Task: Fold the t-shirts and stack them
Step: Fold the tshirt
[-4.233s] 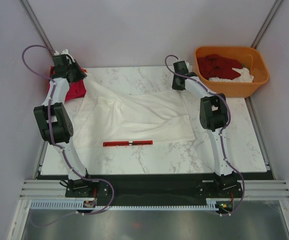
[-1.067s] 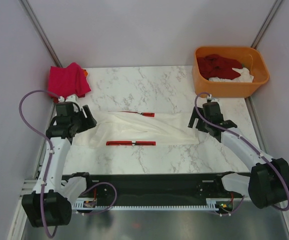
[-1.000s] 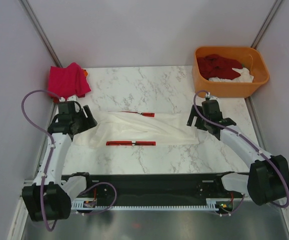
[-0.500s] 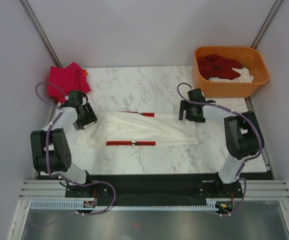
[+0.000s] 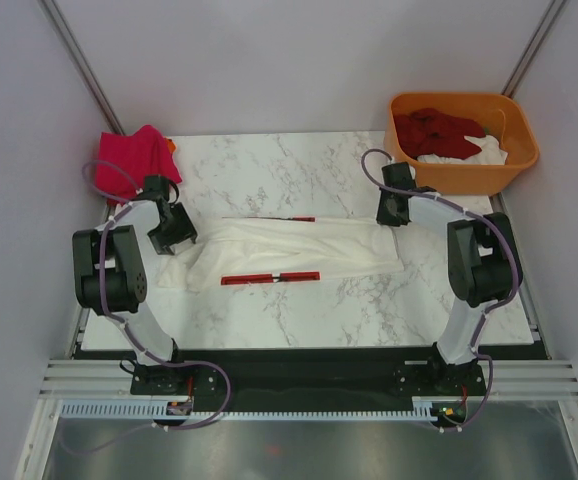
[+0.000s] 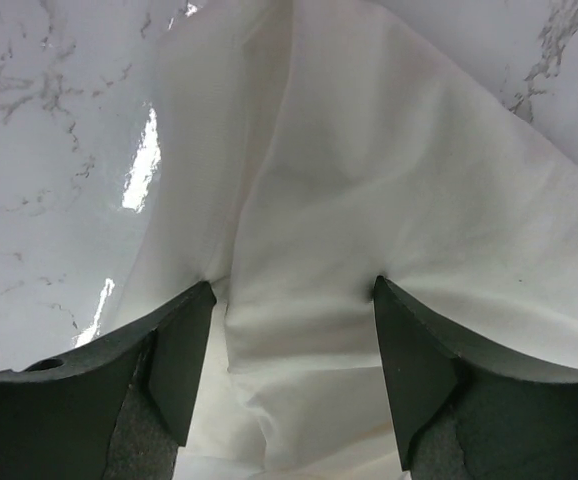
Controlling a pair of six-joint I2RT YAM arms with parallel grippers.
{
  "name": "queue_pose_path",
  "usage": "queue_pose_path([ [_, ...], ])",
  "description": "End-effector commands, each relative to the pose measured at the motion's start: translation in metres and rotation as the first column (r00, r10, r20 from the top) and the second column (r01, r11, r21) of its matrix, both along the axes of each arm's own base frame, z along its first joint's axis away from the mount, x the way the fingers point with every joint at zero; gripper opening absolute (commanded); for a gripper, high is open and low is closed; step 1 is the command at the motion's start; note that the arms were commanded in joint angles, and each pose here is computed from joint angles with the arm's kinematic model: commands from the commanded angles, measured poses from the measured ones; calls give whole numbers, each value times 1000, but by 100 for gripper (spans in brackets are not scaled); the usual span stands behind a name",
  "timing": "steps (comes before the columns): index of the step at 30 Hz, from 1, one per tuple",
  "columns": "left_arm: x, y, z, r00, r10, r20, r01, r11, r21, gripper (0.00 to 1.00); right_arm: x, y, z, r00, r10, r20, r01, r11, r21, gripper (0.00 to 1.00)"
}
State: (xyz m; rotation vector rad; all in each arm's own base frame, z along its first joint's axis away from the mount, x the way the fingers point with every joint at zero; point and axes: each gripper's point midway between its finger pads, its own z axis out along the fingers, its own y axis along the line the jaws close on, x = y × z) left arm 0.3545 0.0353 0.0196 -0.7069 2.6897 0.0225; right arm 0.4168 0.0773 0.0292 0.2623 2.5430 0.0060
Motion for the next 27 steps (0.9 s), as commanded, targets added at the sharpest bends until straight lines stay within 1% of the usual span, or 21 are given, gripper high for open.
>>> queue_pose_path([
  [1,10,9,-4,1000,-5,5,5,1000,29,73,27,-40,16,995,-76,69,81,993,-80,13],
  [2,15,10,0,1000,-5,20,4,999,31,73,27,-43,16,994,-83,67,88,993,-79,13],
  [3,18,10,2,1000,-5,28,4,999,32,73,24,-45,14,994,-94,60,98,992,-74,0],
  [5,25,10,11,998,-8,55,6,999,36,73,9,-45,5,994,-104,27,106,993,-54,0],
  [6,33,7,19,997,-18,81,14,999,39,73,-8,-45,-9,992,-123,-15,123,992,-39,0],
  [8,46,5,38,990,-26,137,20,999,46,73,-22,-46,-11,990,-143,-17,142,989,-31,0],
  [9,50,5,44,988,-29,152,22,999,48,73,-38,-53,-21,986,-163,-44,160,985,-59,0],
  [11,57,6,54,983,-28,180,19,999,51,73,-51,-63,-24,978,-205,-50,200,976,-91,0],
  [14,57,4,53,983,-33,179,24,998,51,73,-72,-57,-33,974,-205,-95,201,978,-49,0],
  [15,55,-11,56,981,-67,184,58,997,51,73,-78,-53,-37,975,-194,-111,192,981,-29,15],
  [16,52,-20,57,978,-90,187,81,995,52,73,-79,-52,-37,976,-190,-108,189,982,-24,25],
  [17,58,13,80,962,-164,218,91,947,308,59,-80,-52,-38,978,-179,-108,177,984,-30,53],
  [18,57,-10,85,950,-210,230,135,943,304,6,-77,-56,-36,978,-184,-99,180,982,-49,67],
  [19,54,-21,89,946,-200,255,129,954,269,5,-77,-58,-36,977,-187,-99,182,981,-61,74],
  [20,47,-30,85,945,-196,261,137,964,226,5,-75,-59,-35,978,-184,-96,178,982,-67,78],
  [22,39,-40,85,946,-156,283,118,982,149,4,-73,-55,-35,979,-177,-100,173,984,-49,79],
  [26,22,-42,56,968,-125,216,102,988,117,8,-72,-54,-35,982,-159,-102,155,987,-45,79],
  [27,19,-42,51,972,-106,208,85,991,105,23,-74,-54,-35,982,-157,-103,153,987,-48,79],
])
